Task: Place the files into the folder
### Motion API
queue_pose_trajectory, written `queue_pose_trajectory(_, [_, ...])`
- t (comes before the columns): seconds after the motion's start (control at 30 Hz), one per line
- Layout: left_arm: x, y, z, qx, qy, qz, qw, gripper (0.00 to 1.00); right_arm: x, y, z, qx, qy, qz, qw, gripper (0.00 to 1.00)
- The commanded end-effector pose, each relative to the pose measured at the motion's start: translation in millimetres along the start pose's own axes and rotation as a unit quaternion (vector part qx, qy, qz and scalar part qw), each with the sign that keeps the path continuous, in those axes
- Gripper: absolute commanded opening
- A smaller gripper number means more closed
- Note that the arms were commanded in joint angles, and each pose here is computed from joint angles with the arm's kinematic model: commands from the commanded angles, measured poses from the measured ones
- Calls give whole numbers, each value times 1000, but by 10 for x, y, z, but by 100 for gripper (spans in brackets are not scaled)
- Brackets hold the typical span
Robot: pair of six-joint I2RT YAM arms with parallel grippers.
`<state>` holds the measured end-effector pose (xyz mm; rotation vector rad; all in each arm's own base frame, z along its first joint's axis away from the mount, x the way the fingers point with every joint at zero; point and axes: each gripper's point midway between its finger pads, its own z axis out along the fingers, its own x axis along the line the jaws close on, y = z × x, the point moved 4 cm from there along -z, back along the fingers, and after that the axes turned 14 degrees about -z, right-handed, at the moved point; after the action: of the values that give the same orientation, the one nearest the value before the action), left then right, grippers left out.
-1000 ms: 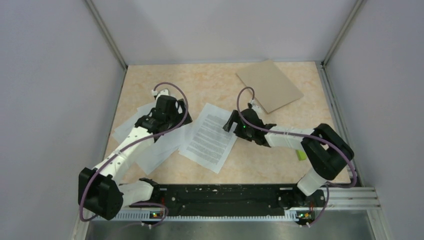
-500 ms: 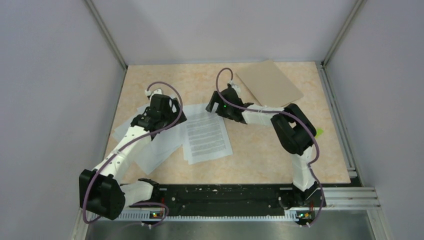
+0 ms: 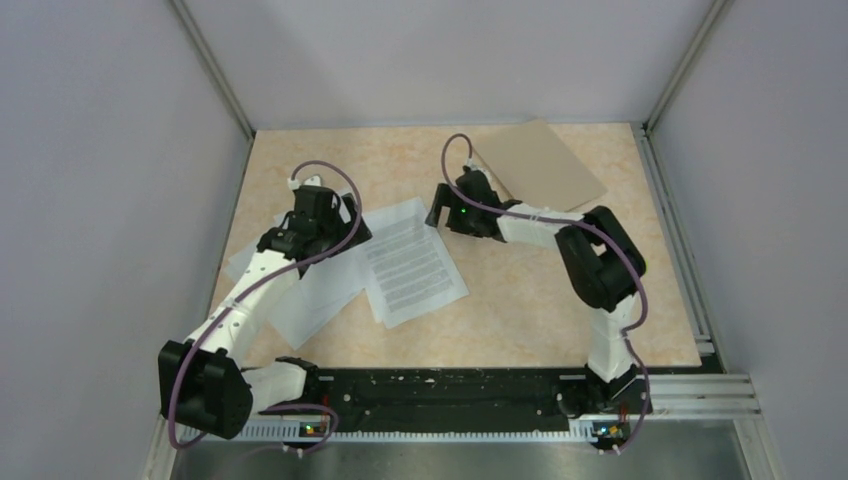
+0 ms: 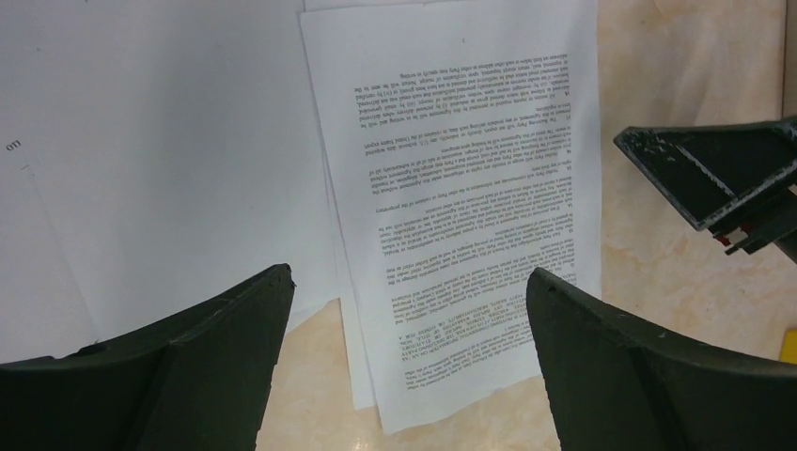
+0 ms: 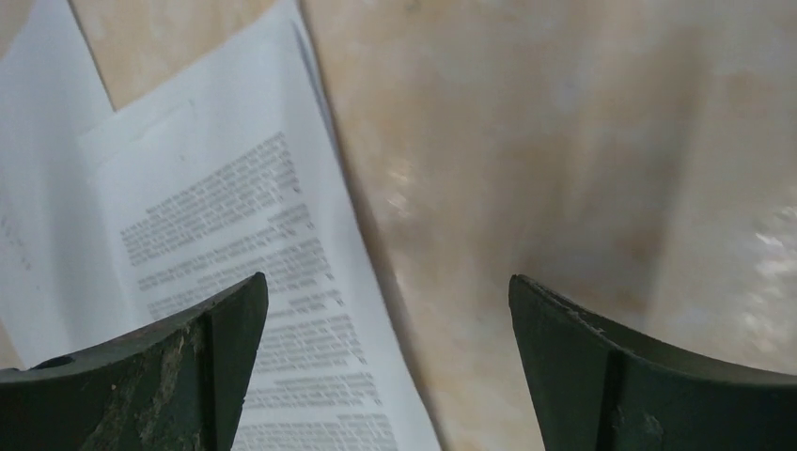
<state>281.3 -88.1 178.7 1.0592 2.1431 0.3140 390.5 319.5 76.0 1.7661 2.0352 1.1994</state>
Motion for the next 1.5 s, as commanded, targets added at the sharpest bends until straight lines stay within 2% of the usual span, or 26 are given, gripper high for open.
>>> queue_pose_trajectory(0.0, [-153, 47, -90, -2, -46, -3, 999, 99, -280, -470, -443, 70, -13, -33, 997, 99])
queue_pose_trajectory(0.2, [-131, 13, -91, 2, -45, -9, 999, 99, -156, -1065, -801, 110, 12, -10, 994, 99])
queue_pose_trajectory(0.37, [-108, 7, -102, 1, -42, -9, 999, 99, 10, -1313, -778, 123, 19, 4, 992, 99])
queue_pose_trajectory(0.73, [-86, 92, -144, -16, -23, -2, 1000, 99, 512, -777, -134, 86, 62, 3, 994, 99])
queue_pose_trajectory(1.0, [-58, 128, -159, -22, -19, -3, 1000, 99, 830, -799, 159, 107, 92, -2, 990, 99])
queue_pose_trajectory(1.47, [-135, 222, -212, -32, -28, -4, 999, 99, 1202, -744, 270, 101, 138, -20, 985, 99])
